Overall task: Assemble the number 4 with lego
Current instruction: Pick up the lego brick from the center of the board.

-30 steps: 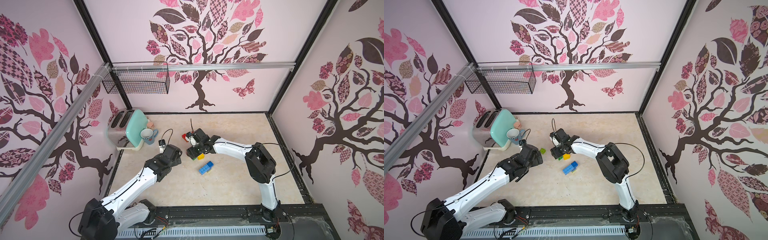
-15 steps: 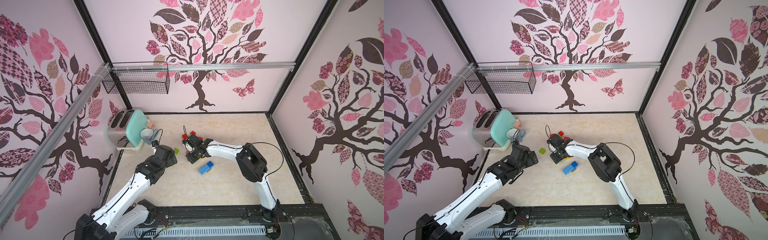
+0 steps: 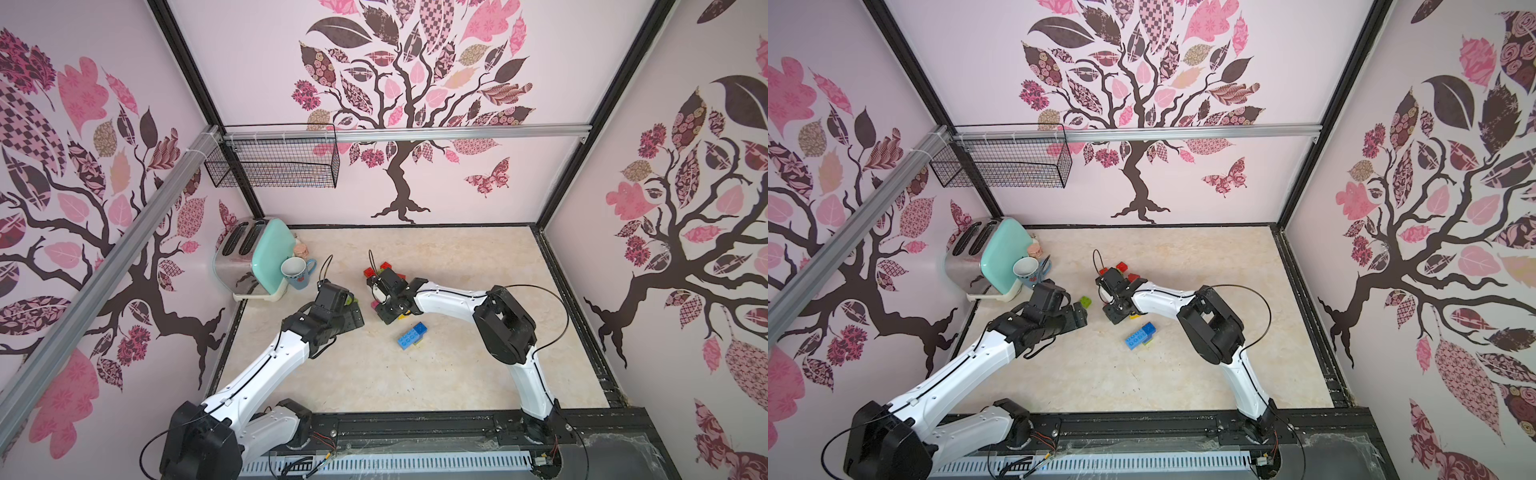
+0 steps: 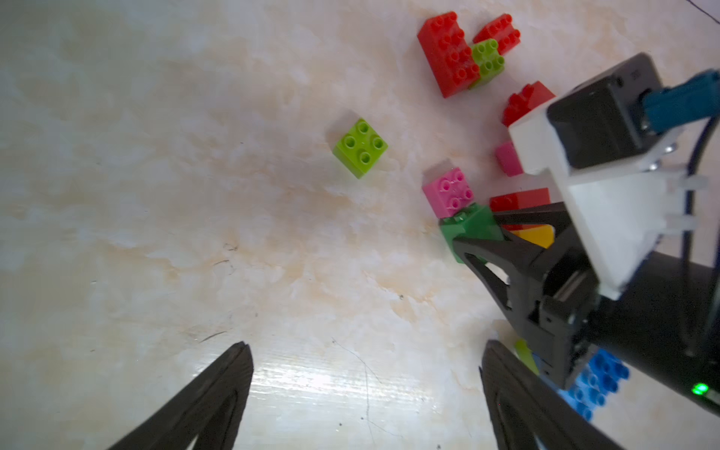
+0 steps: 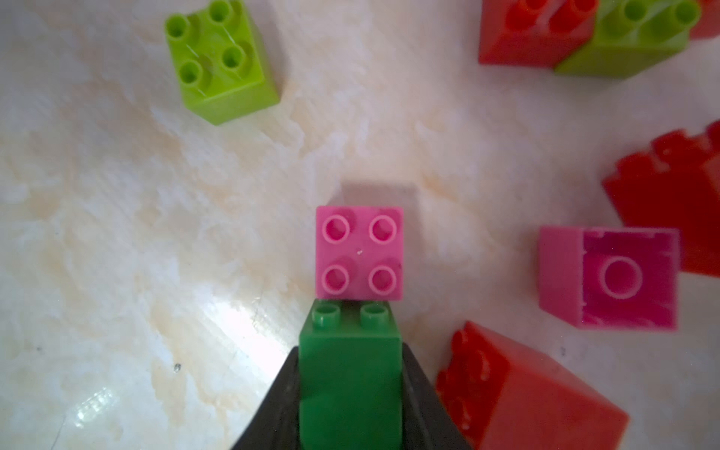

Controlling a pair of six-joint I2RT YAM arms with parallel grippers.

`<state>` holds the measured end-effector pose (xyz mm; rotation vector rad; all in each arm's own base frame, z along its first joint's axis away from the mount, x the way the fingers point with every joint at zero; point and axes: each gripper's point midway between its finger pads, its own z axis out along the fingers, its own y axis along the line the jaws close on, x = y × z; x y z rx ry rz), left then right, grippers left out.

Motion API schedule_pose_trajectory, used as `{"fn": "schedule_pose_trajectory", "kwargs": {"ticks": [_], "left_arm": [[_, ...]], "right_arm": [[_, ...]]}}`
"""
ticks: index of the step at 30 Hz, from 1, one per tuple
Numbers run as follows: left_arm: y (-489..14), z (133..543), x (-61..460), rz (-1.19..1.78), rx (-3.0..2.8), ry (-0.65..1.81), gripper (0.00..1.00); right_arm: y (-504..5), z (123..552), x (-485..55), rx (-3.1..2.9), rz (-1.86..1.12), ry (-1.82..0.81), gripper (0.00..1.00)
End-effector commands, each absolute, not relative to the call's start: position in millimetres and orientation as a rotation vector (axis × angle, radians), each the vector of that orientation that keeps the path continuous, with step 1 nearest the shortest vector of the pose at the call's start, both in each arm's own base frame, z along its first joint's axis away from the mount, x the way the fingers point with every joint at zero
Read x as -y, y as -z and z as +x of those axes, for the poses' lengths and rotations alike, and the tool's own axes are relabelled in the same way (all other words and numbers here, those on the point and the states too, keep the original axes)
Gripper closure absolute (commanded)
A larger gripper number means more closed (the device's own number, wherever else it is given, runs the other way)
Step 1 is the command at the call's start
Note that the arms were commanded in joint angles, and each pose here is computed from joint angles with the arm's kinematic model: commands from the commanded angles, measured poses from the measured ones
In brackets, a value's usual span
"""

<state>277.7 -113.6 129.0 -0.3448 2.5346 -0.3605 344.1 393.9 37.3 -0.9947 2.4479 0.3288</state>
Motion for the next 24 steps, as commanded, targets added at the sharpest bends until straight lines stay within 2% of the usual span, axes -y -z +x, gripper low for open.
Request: {"fn": "schedule_pose_trajectory", "kwargs": {"ticks": [1, 5, 8, 12, 22, 24], "left_arm": [[-161.4, 290.1, 149.3, -0.278, -2.523, 0.724, 0.09], [-174.7, 289.9, 171.5, -0.164, -2.567, 0.937, 0.13], [-183.7, 284.3, 184.1, -0.043, -2.606, 1.015, 0.16], [-186.3, 273.8, 191.8, 0.087, -2.656, 1.060, 0.18], [-180.9, 258.6, 206.0, 0.190, -2.738, 1.137, 0.29], [-177.8, 257.6, 209.1, 0.208, -2.755, 1.122, 0.33]], "right_arm": [[-103.0, 337.1, -410.3, -2.206, -1.000, -0.518, 0.76], [-158.1, 311.5, -409.1, -1.865, -1.006, -0.706, 0.80], [-175.2, 288.5, -404.4, -1.695, -1.051, -0.787, 0.82], [-182.6, 277.0, -398.5, -1.605, -1.044, -0.825, 0.84], [-201.4, 250.5, -394.2, -1.366, -1.073, -0.906, 0.87], [-202.1, 249.0, -395.6, -1.358, -1.081, -0.912, 0.86]]}}
